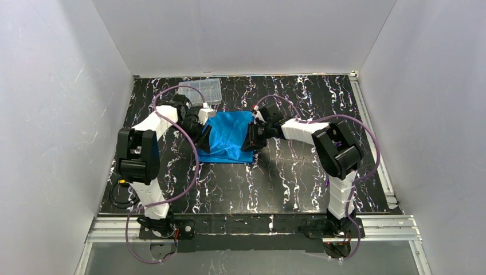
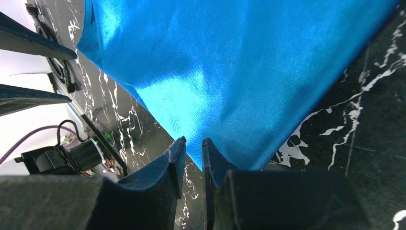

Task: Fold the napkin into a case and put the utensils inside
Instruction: Smooth out the square-folded napkin at the center of the board.

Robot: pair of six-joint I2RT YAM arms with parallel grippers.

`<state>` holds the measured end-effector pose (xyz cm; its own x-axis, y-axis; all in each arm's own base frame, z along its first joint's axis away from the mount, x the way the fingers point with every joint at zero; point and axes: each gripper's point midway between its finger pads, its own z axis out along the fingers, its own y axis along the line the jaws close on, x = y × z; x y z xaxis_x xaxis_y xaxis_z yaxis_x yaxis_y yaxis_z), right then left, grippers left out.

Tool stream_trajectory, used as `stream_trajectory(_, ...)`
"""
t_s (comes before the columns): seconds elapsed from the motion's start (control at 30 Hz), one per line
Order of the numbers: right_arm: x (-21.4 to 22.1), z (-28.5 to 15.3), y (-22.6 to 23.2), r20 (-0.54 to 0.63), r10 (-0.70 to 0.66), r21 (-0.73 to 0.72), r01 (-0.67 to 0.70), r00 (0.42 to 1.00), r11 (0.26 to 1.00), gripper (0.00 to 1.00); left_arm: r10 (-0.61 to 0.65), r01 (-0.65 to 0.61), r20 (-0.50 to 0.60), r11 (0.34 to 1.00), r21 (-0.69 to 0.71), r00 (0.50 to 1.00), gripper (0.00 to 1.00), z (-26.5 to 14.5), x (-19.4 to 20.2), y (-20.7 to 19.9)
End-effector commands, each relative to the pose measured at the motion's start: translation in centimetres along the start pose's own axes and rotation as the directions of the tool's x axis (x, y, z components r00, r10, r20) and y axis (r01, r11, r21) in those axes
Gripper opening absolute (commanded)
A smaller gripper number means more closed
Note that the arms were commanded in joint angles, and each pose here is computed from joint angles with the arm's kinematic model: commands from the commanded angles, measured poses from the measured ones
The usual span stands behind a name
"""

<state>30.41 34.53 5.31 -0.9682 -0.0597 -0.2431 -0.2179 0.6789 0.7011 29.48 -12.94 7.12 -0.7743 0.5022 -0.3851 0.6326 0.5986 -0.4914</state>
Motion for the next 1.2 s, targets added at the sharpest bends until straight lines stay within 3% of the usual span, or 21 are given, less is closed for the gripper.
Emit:
stream_trajectory(0.0,-1.1,-0.4,1.2,0.046,-0.039,-0.052,0.041,0.998,0.998,0.26,0.004,-0.004,-0.001,1.000,0.016,1.000,0.44,0.7,-1.2,-0.6)
stream_trajectory(0.47,2.9,0.4,-4.3,-0.076,-0.041,0.084,0.048,0.996,0.995,0.23,0.096,-0.132,-0.203,0.977,-0.170,0.974,0.42,3.5,3.0,4.2)
stream_trajectory(0.7,2.9,-0.8,-5.4,-0.079,-0.059,0.133,0.069,0.995,0.989,0.22,0.149,-0.177,-0.171,0.971,-0.162,0.974,0.41,2.6,2.5,3.2)
stream_trajectory(0.97,-4.2,-2.5,3.7,0.087,-0.090,-0.104,0.099,0.992,0.990,0.32,0.180,-0.192,-0.130,0.978,-0.083,0.975,0.43,1.4,1.7,0.4)
stream_trajectory(1.17,-11.0,0.0,3.5,0.144,-0.069,-0.126,0.087,0.987,0.988,0.29,0.166,-0.171,-0.080,0.983,-0.060,0.983,0.45,0.5,0.5,-1.1)
